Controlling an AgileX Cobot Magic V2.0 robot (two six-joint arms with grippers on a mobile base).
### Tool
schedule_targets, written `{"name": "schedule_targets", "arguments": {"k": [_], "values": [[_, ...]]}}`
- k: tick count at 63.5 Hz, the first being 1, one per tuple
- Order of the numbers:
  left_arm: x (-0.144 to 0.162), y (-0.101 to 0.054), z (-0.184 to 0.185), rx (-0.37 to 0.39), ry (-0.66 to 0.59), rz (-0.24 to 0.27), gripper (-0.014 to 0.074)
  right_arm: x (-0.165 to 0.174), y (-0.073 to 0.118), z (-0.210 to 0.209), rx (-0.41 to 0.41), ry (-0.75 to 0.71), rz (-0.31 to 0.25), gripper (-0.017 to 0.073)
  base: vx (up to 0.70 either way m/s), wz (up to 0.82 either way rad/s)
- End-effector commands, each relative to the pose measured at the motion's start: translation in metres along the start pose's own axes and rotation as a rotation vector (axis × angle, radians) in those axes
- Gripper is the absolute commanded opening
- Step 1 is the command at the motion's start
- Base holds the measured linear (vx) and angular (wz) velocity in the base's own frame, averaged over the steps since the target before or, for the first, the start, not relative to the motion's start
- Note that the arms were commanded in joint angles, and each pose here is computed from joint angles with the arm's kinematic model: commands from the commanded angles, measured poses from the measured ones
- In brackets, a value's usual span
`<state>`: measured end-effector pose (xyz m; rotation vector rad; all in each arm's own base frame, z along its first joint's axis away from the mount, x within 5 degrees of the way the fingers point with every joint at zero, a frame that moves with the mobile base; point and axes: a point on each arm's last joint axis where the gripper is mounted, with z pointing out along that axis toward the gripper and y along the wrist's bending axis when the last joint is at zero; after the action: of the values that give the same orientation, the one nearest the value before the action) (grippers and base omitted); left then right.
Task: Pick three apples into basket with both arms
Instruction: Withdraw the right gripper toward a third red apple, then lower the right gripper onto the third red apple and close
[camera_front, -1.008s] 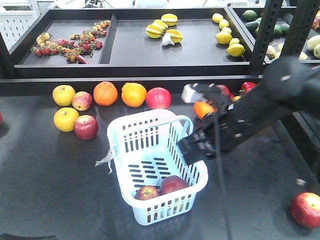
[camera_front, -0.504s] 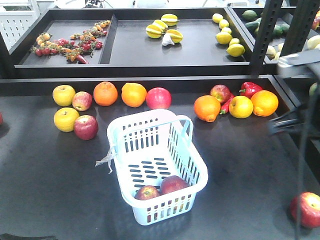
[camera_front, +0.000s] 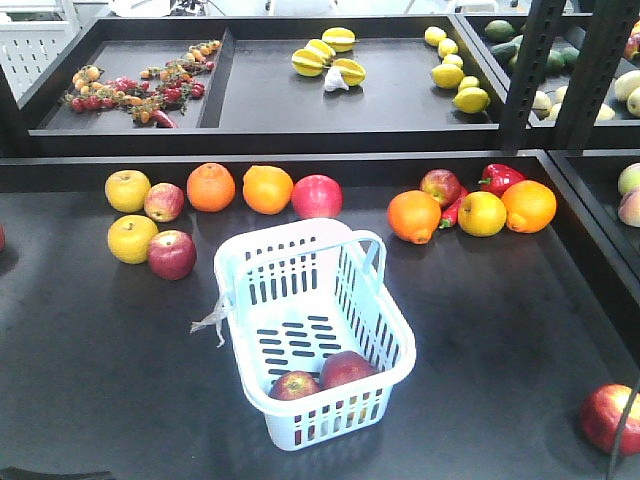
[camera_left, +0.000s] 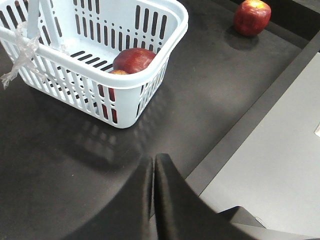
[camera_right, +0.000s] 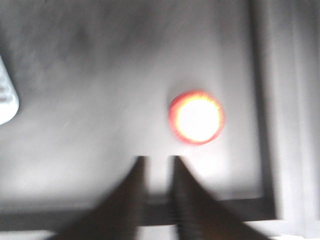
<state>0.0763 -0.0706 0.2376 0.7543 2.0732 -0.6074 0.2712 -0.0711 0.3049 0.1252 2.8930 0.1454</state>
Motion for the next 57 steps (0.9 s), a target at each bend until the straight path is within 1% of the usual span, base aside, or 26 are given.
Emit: {"name": "schedule_targets", "arguments": {"k": [1, 4, 6, 9, 11, 15, 28, 57], "values": [[-0.012, 0.001, -0.003, -0.012, -0.063, -0.028, -0.0008, -0.008, -0.005, 0.007, -0.016, 0.014, -0.009, 0.047, 0.0, 0.0], [-0.012, 0.001, -0.003, -0.012, -0.063, -0.028, -0.0008, -0.01, -0.008, 0.017, -0.021, 0.044, -0.005, 0.0574, 0.0, 0.0], [-0.012, 0.001, -0.003, -0.012, -0.063, -0.028, -0.0008, -0.012, -0.009, 0.023, -0.024, 0.06, -0.002, 0.0628, 0.0, 0.0], [-0.012, 0.001, -0.003, -0.012, -0.063, -0.028, -0.0008, -0.015, -0.011, 0.034, -0.031, 0.089, 0.004, 0.07, 0.0, 0.0], [-0.012, 0.001, -0.003, -0.012, -0.063, -0.028, -0.0008, -0.016, -0.013, 0.04, -0.035, 0.107, 0.007, 0.073, 0.0, 0.0], [-0.012, 0.001, -0.003, -0.012, -0.063, -0.028, -0.0008, -0.02, -0.017, 0.053, -0.033, 0.136, 0.01, 0.0728, 0.0, 0.0], [-0.012, 0.001, -0.003, -0.012, -0.063, -0.028, -0.0008, -0.026, -0.032, 0.086, 0.047, 0.192, 0.031, 0.0703, 0.0, 0.0], [-0.012, 0.001, -0.003, -0.015, -0.066, -0.027, -0.0008, -0.036, -0.043, 0.144, 0.048, 0.228, 0.063, 0.0668, 0.0, 0.0]]}}
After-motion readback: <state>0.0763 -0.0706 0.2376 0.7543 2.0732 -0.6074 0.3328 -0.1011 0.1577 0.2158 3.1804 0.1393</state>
